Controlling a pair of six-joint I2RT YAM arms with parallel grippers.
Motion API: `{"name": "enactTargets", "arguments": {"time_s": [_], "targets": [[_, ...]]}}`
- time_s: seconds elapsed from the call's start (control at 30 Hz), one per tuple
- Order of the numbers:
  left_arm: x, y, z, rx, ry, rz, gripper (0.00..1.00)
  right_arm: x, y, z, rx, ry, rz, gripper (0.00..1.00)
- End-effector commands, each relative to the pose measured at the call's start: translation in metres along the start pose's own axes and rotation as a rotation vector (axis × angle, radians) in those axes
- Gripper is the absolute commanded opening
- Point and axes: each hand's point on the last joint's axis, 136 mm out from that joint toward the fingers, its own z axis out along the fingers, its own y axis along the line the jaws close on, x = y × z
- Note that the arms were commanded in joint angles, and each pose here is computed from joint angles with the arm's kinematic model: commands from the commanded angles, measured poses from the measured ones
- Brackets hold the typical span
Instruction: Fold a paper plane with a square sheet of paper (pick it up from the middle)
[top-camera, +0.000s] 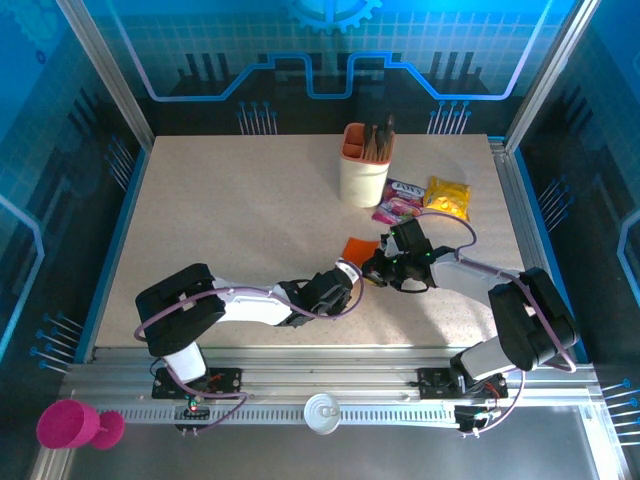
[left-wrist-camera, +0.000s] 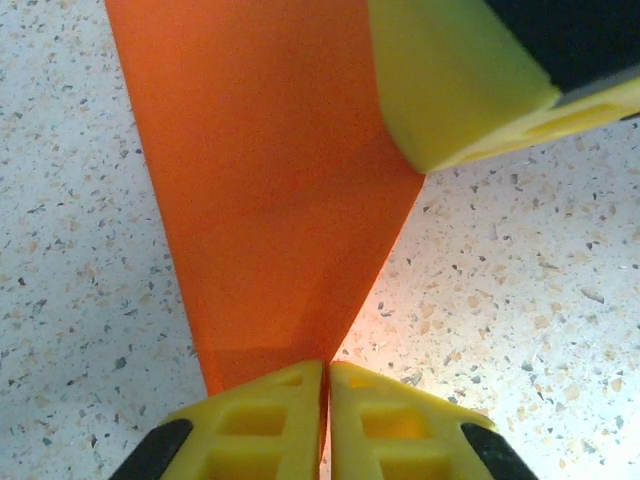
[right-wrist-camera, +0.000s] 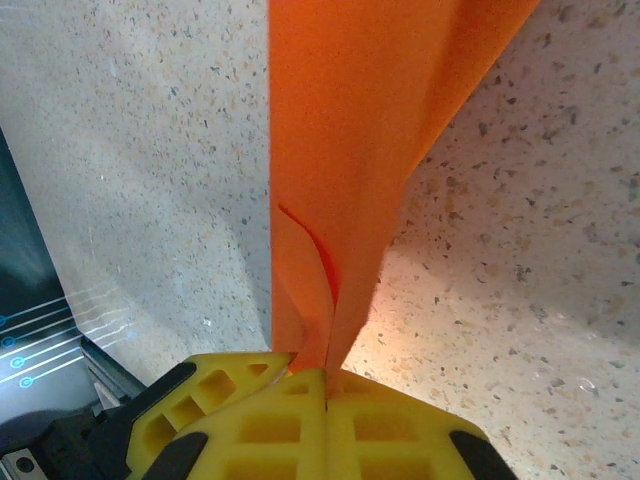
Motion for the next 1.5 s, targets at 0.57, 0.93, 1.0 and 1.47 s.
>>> {"name": "enactTargets", "arguments": {"time_s": [0.57, 0.93, 1.0, 1.47], "targets": [[-0.002, -0.025, -0.008, 0.168, 0.019, -0.052, 0.0, -0.003, 0.016, -0.011, 0.0, 0.002, -0.035, 0.45], [-0.007, -0.025, -0.014, 0.217, 0.03, -0.099, 0.0, 0.013, 0.007, -0.005, 0.042, 0.049, -0.06, 0.54], [-0.009, -0.026, -0.015, 0.229, 0.029, -0.102, 0.0, 0.017, 0.009, -0.003, 0.049, 0.065, -0.073, 0.54], [-0.01, -0.019, -0.014, 0.227, 0.031, -0.128, 0.0, 0.035, -0.001, 0.004, 0.097, 0.108, -0.085, 0.52]]}}
